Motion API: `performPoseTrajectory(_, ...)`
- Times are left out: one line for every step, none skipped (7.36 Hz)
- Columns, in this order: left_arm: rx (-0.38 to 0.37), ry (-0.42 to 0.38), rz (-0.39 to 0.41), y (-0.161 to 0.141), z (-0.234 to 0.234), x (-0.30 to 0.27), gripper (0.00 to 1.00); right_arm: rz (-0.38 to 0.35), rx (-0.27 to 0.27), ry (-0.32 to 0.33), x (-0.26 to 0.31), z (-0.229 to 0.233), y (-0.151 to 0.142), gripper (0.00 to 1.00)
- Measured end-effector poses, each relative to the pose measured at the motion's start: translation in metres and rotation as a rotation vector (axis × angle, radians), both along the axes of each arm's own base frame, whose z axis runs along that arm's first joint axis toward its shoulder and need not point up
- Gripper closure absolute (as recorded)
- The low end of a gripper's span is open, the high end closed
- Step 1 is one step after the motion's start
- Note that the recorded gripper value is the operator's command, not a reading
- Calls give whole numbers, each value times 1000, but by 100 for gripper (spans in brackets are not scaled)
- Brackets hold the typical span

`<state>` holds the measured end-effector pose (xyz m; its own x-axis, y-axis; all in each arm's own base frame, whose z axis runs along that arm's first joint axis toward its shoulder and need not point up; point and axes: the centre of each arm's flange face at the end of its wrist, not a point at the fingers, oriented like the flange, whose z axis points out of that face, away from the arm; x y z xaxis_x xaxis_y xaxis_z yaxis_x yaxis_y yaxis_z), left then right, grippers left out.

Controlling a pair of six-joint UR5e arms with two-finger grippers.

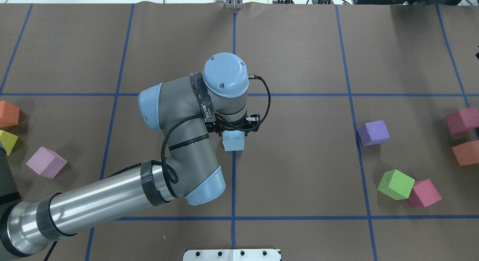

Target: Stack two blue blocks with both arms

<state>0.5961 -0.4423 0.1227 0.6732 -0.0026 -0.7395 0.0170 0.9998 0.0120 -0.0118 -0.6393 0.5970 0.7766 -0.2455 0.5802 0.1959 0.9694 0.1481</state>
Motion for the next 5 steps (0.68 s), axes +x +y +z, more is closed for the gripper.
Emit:
performPoseTrajectory(4,-1,-3,0,0,0,3,0,0,0,0,0,0,0)
performPoseTrajectory(9,4,-3,1,-3,-1,2,0,0,0,0,0,0,0)
performPoseTrajectory(17,16,-3,2,-11,-4,2,0,0,0,0,0,0,0)
performPoseTrajectory(30,40,-6,4,-25,-14,2,0,0,0,0,0,0,0)
performPoseTrajectory(52,61,-14,0,-38,-33,2,0,0,0,0,0,0,0)
